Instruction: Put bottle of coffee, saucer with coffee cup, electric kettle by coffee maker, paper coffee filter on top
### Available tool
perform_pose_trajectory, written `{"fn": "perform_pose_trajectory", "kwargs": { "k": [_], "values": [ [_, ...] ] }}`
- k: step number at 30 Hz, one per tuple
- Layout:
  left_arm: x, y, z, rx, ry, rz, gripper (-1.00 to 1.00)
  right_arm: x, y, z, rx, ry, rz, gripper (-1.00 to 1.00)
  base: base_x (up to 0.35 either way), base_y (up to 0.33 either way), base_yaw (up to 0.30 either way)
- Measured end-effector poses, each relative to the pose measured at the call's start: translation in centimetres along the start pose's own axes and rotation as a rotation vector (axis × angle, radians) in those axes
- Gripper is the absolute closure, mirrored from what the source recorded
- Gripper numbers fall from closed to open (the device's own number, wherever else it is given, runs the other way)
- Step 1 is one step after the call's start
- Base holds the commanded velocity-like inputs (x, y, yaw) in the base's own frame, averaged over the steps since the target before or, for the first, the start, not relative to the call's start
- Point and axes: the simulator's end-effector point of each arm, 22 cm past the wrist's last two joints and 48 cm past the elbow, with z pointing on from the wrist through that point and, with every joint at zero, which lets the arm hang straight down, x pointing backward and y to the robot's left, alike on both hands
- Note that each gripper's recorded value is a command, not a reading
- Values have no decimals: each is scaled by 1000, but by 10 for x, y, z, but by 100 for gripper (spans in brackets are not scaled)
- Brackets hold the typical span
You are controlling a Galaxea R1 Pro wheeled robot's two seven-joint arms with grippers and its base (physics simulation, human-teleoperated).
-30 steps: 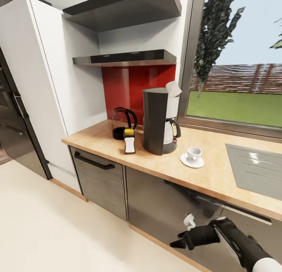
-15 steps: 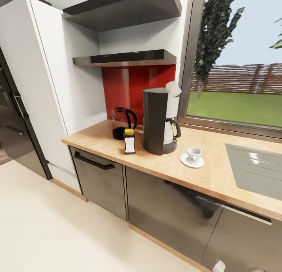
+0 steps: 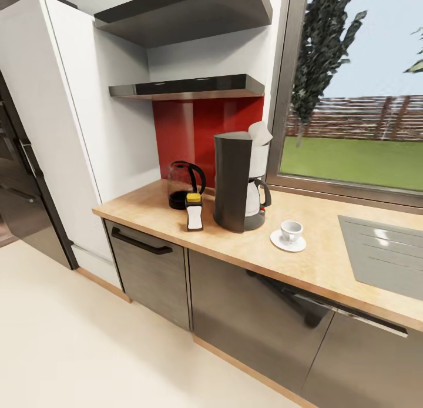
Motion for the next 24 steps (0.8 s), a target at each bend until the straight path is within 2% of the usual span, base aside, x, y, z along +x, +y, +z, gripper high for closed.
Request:
{"fn": "perform_pose_trajectory", "kwargs": {
  "k": [2,3,7,16,24],
  "values": [
    [1,-1,1,1,0,-2,-100,0,-6,-3,25,-44,-3,-100,0,0,0],
    [2,-1,1,2,-1,-4,-100,-1,-12,-7,49,-89,-16,-100,0,0,0],
    [2,-1,1,3,-1,-5,-100,-2,-16,-10,65,-127,-27,-100,76,68,0],
    [3,-2,2,3,1,-4,-100,-2,-16,-12,69,-142,-29,-100,184,162,0],
    [3,-2,2,3,0,-5,-100,-3,-17,-12,69,-143,-28,-100,2,1,-272]
  ]
}}
